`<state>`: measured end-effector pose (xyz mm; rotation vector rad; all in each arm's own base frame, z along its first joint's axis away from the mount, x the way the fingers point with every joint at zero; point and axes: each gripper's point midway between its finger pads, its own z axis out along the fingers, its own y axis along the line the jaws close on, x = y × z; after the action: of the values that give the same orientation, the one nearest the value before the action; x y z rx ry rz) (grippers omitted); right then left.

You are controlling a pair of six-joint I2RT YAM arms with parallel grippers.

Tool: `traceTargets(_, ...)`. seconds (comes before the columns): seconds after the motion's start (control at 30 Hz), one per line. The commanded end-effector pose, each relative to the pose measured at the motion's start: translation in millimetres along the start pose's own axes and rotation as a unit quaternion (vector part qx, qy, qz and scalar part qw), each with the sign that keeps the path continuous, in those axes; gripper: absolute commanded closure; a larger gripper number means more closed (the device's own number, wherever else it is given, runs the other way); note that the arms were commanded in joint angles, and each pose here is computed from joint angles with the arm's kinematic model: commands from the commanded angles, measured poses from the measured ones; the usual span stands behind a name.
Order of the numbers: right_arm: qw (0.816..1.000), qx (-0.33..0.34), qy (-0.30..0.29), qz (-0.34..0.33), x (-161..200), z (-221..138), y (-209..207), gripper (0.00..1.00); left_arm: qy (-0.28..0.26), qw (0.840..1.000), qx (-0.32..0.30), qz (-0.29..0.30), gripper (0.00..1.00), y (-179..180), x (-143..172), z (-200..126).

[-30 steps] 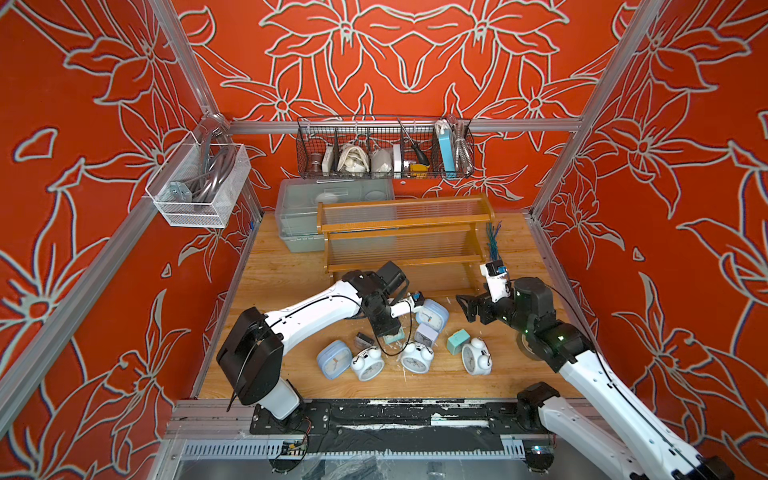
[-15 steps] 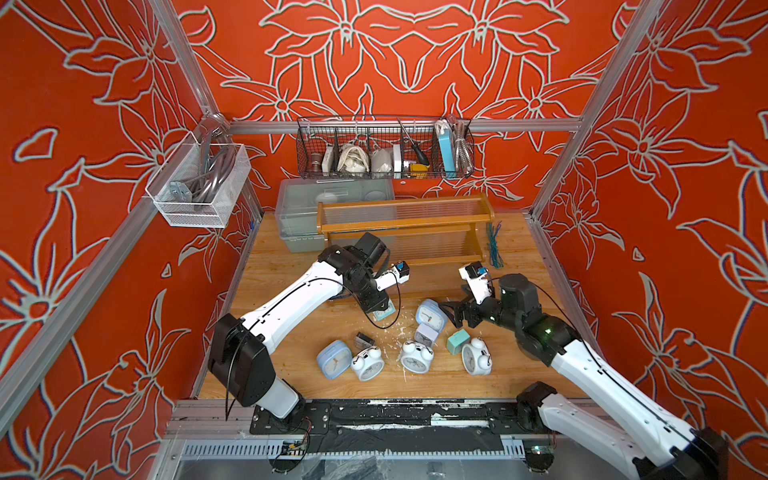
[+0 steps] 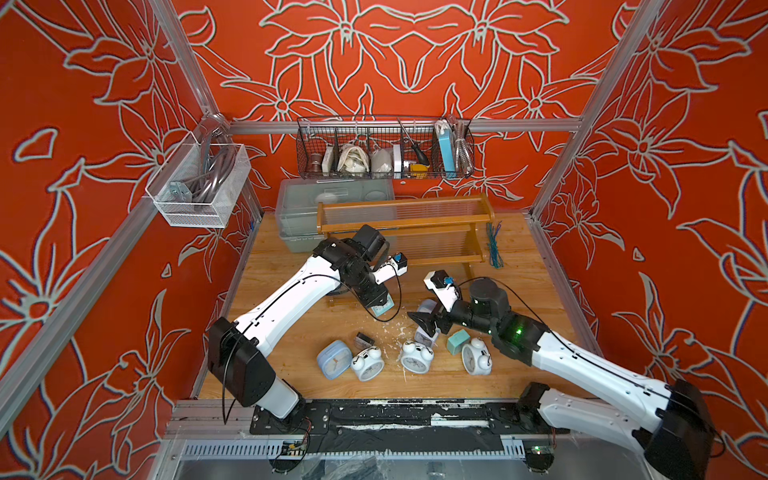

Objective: Place the alarm clocks on the shelf by style
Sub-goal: Pick up the alarm from the center of the board.

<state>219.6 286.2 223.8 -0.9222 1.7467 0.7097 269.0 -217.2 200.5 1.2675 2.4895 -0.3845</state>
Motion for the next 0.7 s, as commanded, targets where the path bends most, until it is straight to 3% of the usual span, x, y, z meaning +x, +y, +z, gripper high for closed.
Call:
traceTargets(0.0, 0.997, 0.035, -0.067, -0.001, -19.1, 4.7, -5.7, 0.00, 0.004, 0.999, 0.004, -0.042, 0.66, 0.3, -1.6, -2.4)
traceTargets(0.17, 0.995, 0.033, -0.088, -0.021, -19.6, 16.5, 10.7, 0.00, -0.003, 0.998, 0.026, -0.064, 0.67, -7.1, -4.7, -3.1)
traceTargets(0.4, 0.994, -0.019, -0.104, -0.002, -24.1, 31.6, 30.8, 0.01, 0.006, 0.996, 0.043, -0.082, 0.66, -12.1, -0.7, 2.2)
traceTargets(0.67, 0.996, -0.025, -0.084, -0.020, -14.8, 55.2, 40.3, 0.01, 0.010, 0.994, 0.052, -0.091, 0.66, -14.3, -2.3, 3.8)
